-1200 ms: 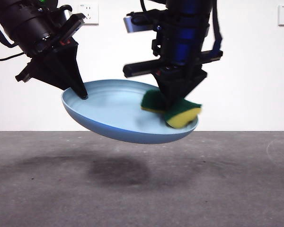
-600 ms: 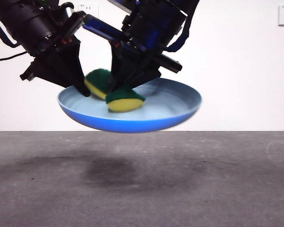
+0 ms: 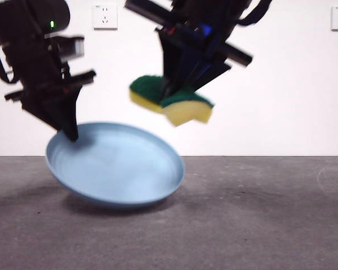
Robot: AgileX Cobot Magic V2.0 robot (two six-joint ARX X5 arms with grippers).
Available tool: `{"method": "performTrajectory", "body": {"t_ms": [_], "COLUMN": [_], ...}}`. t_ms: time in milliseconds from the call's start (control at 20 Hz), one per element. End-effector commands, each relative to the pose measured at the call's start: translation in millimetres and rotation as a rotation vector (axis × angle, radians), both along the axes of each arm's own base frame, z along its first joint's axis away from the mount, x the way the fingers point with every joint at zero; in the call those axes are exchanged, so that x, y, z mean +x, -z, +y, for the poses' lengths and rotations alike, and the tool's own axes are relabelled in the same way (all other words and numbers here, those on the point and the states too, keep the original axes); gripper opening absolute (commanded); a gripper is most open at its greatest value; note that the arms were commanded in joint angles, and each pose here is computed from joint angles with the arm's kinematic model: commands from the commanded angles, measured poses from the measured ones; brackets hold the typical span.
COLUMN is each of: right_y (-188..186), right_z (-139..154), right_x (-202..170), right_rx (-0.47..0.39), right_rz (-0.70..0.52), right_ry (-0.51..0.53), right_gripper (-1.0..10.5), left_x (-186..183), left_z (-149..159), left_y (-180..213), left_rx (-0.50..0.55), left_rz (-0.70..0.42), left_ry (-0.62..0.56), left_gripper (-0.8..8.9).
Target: Pick up the plate,pick up the cloth,clean the plate with the cloth
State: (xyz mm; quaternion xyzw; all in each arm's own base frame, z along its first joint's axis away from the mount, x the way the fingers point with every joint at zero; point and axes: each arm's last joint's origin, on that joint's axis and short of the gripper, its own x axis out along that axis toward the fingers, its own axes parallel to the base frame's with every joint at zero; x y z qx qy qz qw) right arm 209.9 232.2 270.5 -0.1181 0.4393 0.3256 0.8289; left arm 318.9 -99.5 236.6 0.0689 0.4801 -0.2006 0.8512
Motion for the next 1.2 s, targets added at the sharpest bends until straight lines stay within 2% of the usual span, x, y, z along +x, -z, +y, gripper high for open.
{"method": "performTrajectory", "body": {"t_ms": [50,300,500,550,600,650,700,950,1100,1200], "right_y": [-7.8,-29.7,-49.4,-53.2,-55.7,-56.7,-56.8,-55.8,-54.2,-49.0], "right_z": [-8.2,-27.0,-44.3,-48.3,-51.3,-53.7,-55.6,-64.8,-68.3,-68.3], "right_x": [-6.0,-18.1,-29.6,-30.6,-31.0,-30.1,-28.3,-17.1,-10.1,-1.0], "right_rx": [-0.018,-0.036,-0.016,-0.005,0.002,0.005,0.004,0.0,-0.001,-0.006], "right_rz": [-0.037,-0.105,-0.16,-0.168,-0.176,-0.179,-0.178,-0.18,-0.181,-0.174], "right_ry": [0.029,0.078,0.11,0.118,0.126,0.135,0.145,0.202,0.23,0.25], "right_gripper": [-0.2,-0.2,-0.2,-0.2,-0.2,-0.2,-0.2,-0.2,-0.2,-0.2], "left_x": [9.8,23.5,30.2,30.6,31.6,32.4,32.6,28.3,19.0,8.7], "left_z": [3.6,8.6,8.8,8.7,8.4,8.0,8.0,7.7,5.9,4.2], "left_y": [15.2,46.3,67.1,67.2,66.8,66.3,66.2,59.6,35.8,11.5], "left_rx": [0.014,0.043,0.098,0.097,0.093,0.087,0.079,0.045,0.026,-0.023], "left_rz": [0.03,0.101,0.133,0.13,0.119,0.111,0.113,0.134,0.09,0.041], "left_ry": [-0.011,-0.04,-0.063,-0.064,-0.064,-0.071,-0.087,-0.126,-0.12,-0.119], "left_gripper": [-0.08,-0.08,0.02,0.38,1.61,3.43,4.48,4.67,4.67,4.67]}}
